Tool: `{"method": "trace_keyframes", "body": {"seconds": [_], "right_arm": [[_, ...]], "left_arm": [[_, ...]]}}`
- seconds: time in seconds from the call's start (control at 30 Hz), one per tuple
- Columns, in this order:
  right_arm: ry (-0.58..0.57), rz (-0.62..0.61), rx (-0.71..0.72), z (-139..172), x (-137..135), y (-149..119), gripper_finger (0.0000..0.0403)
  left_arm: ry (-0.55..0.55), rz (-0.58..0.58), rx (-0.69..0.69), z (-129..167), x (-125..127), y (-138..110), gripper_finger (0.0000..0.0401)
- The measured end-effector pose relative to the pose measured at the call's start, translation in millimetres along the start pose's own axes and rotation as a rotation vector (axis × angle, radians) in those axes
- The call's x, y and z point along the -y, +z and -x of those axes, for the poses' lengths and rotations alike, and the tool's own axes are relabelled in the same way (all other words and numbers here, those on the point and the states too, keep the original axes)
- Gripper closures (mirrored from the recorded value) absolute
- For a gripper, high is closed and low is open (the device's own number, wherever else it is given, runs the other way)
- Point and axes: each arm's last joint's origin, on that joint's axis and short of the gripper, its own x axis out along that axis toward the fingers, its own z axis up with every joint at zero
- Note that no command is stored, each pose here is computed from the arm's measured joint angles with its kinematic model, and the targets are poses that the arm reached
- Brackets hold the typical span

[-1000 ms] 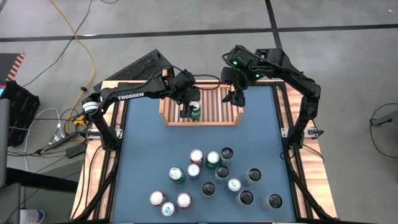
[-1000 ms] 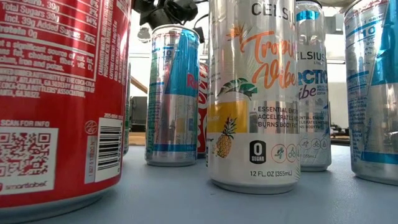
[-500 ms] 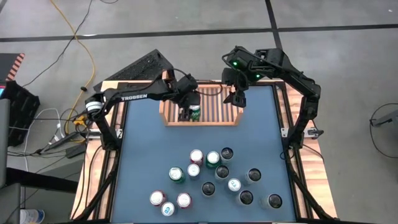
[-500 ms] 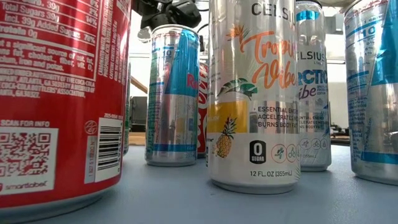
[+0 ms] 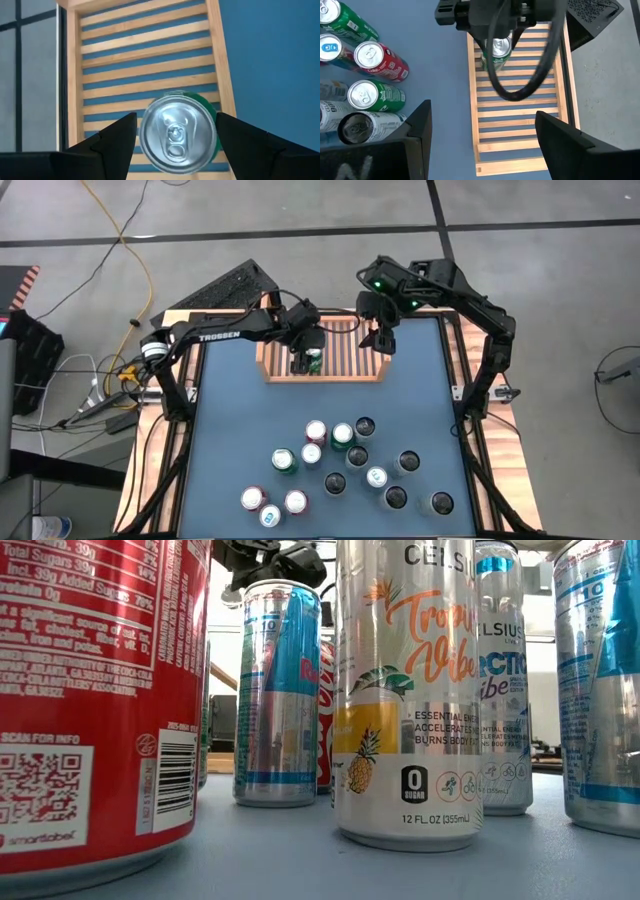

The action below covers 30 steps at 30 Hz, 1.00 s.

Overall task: Place canned beverage on shelf
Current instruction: Adjust the green soda can on the shelf

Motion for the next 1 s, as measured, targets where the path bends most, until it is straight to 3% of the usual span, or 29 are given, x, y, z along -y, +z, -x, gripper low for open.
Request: {"method": "trace_keyframes", "body": {"seconds": [0.47, 1.0], "right_arm": [[0.001, 0.02, -0.003, 0.0, -0.4, -0.2, 0.0142], [0.002, 0.022, -0.003, 0.0, -0.4, -0.2, 0.0142]], "left_arm": [[-0.045, 0.058, -0.011, -11.7, -5.3, -6.9, 0.0142], [-0.045, 0.093, -0.15, -10.6, -3.4, -19.5, 0.0142]]}}
